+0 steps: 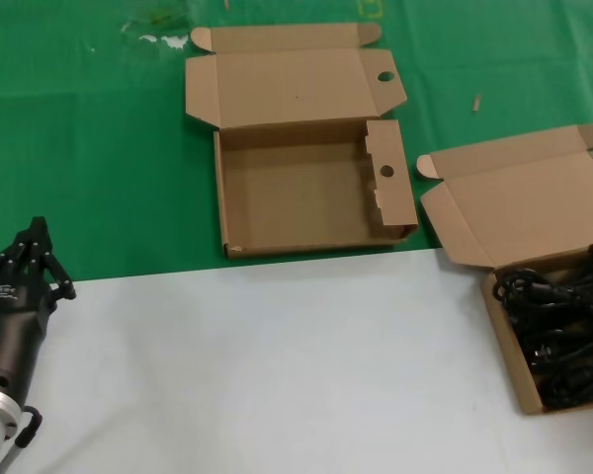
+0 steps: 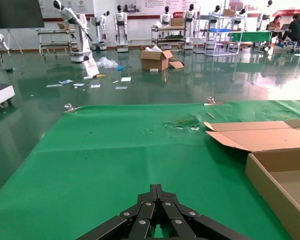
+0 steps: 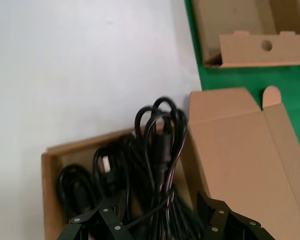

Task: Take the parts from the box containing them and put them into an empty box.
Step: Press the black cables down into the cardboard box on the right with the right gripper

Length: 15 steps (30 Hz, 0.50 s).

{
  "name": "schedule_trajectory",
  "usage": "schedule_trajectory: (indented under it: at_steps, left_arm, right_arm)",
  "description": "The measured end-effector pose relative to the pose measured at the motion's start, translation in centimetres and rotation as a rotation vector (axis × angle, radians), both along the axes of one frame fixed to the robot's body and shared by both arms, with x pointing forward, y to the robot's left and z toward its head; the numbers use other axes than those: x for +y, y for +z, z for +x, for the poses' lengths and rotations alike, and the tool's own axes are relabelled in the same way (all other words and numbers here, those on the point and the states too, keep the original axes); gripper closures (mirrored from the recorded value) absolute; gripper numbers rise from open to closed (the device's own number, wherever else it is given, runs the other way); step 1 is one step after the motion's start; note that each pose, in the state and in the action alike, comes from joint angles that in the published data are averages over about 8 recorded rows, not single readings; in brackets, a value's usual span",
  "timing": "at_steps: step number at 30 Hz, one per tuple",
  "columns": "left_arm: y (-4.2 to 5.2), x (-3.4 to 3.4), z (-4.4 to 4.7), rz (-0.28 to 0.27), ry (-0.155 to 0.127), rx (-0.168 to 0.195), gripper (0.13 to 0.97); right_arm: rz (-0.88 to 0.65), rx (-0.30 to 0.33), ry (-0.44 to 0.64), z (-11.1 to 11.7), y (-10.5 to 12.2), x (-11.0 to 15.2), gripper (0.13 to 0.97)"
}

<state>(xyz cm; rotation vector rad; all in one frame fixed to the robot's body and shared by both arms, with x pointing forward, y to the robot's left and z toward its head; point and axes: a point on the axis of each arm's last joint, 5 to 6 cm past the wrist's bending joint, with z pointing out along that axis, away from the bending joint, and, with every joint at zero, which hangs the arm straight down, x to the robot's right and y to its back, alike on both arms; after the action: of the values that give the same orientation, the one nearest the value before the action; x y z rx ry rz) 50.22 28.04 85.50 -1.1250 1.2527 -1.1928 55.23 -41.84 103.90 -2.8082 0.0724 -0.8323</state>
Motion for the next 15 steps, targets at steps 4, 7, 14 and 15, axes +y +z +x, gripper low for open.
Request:
schedule_trajectory:
  at_steps: [4, 7, 14, 15]
  left_arm:
    - [0.0, 0.0, 0.0, 0.0, 0.0, 0.0, 0.957]
    - [0.0, 0.0, 0.0, 0.0, 0.0, 0.0, 0.957]
    - [0.0, 0.0, 0.0, 0.0, 0.0, 0.0, 0.957]
    - [0.0, 0.0, 0.0, 0.0, 0.0, 0.0, 0.957]
  right_arm:
    - [0.044, -0.007, -0.01, 0.4, -0.6, 0.4, 0.613]
    - [0.079, -0.008, -0.023, 0.6, -1.0, 0.6, 0.612]
    - [0.125, -0.005, -0.047, 1.1, -1.9, 0.6, 0.632]
    - [0.128, -0.005, -0.049, 1.2, -2.0, 0.6, 0.643]
